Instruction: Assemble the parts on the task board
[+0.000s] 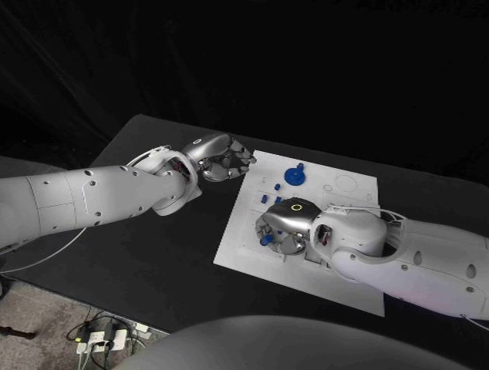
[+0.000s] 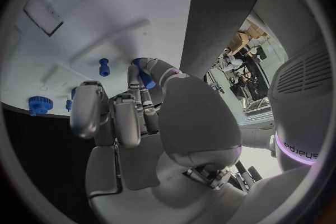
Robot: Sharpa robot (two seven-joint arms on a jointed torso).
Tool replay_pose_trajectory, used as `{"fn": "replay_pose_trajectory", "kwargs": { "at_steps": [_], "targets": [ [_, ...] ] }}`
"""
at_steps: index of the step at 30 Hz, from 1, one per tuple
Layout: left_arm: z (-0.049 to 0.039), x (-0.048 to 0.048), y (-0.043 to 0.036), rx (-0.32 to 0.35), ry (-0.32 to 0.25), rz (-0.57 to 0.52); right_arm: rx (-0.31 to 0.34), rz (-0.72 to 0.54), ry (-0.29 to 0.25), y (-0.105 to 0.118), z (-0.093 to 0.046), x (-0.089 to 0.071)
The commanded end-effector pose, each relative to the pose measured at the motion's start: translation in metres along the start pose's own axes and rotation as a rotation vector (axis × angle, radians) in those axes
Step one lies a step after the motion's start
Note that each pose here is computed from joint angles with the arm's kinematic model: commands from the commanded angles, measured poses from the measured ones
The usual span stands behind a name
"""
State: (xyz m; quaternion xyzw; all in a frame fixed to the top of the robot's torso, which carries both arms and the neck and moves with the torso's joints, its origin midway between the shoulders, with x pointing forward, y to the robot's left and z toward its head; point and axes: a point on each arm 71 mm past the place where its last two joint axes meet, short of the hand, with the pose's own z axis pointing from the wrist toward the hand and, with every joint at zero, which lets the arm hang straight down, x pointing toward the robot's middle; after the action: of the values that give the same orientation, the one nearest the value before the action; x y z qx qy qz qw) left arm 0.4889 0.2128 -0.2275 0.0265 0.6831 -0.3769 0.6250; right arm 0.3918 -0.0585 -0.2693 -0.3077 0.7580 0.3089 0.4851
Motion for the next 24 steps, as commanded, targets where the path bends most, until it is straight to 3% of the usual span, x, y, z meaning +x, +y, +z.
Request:
{"fn": "replay_pose_trajectory", "kwargs": {
  "at_steps": [1, 16, 21, 24],
  "targets": [
    [0.001, 0.0017, -0.0015, 0.002, 0.016, -0.004, 0.01, 0.002, 0.037, -0.001, 0.0, 0.004],
    [0.0016, 0.0022, -0.0017, 0.0, 0.019, -0.005, 0.002, 0.018, -0.012, -0.002, -0.001, 0.001],
    [0.0014, 0.0021, -0.0014, -0.001, 0.018, -0.004, 0.004, 0.022, -0.066, -0.007, -0.008, -0.002],
    [0.0015, 0.002, -0.0014, -0.001, 0.017, -0.004, -0.001, 0.024, -0.12, -0.013, -0.019, -0.009]
  ]
}}
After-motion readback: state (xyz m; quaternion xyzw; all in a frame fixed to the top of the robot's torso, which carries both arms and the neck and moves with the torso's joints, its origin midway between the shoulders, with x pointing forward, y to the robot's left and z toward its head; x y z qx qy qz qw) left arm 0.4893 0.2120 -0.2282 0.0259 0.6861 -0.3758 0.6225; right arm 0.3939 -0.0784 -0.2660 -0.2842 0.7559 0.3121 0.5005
